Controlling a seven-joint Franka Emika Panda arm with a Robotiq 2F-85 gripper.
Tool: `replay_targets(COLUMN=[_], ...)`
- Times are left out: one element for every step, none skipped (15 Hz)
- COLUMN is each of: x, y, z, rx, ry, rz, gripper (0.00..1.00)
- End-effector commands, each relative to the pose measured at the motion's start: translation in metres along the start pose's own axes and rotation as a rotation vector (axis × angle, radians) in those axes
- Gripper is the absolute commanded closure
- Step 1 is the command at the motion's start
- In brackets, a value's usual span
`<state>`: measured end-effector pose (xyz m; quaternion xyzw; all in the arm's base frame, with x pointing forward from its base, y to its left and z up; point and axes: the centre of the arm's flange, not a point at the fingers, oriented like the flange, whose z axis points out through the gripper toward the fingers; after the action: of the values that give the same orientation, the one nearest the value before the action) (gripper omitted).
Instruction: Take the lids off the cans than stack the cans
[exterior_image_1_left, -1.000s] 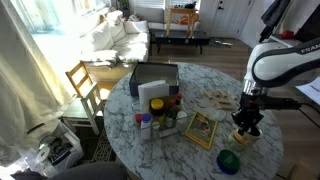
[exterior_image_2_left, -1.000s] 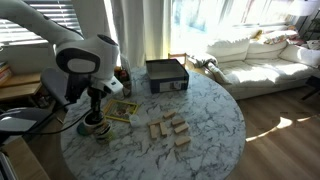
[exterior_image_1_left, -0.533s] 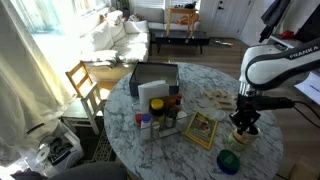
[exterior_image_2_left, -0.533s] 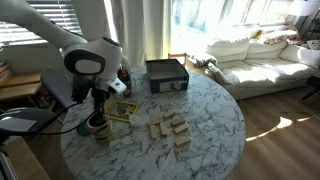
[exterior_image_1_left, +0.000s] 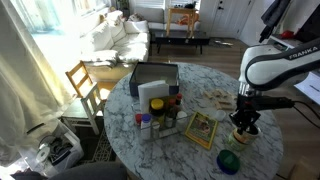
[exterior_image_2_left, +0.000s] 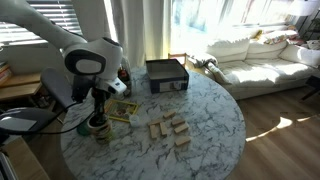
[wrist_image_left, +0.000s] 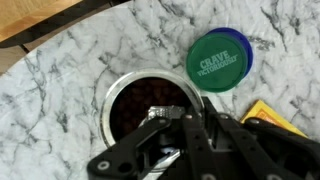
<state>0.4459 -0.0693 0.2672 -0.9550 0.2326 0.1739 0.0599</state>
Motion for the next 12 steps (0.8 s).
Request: replay_targets(x=[-0.0022,-0.0025,-0.0026,-0.0022,-0.0022,-0.0021,-0.0025,-0.0027,-0.0029,-0.0030,-0.0035,-0.0035], y=[-0.0036,-0.0043,-0.0049,-0.0053,-0.0058,-0.0063,-0.0070,-0.0073,-0.0075,-0.0077,-0.0078,-0.0078], z=[0.0040,0.0045,0.0050,0.0054,0.0055,0.0056,0.0056,0.0057,0.0058,0.0060,0.0066,0.0072], rx=[-0.010,-0.008,-0.007,-0.009,-0.004,-0.004,0.001,0.002,0.007,0.008,0.010,0.009], ry=[-0.011,-0.009,-0.008,0.001,0.001,0.005,0.004,0.004,0.010,0.009,0.009,0.013], rz=[0.031,0.044,0.056,0.073,0.085,0.102,0.110,0.118,0.126,0.129,0.131,0.137], gripper=[0.97,0.97,0.97,0.97,0.97,0.97,0.97,0.97,0.97,0.97,0.97,0.97])
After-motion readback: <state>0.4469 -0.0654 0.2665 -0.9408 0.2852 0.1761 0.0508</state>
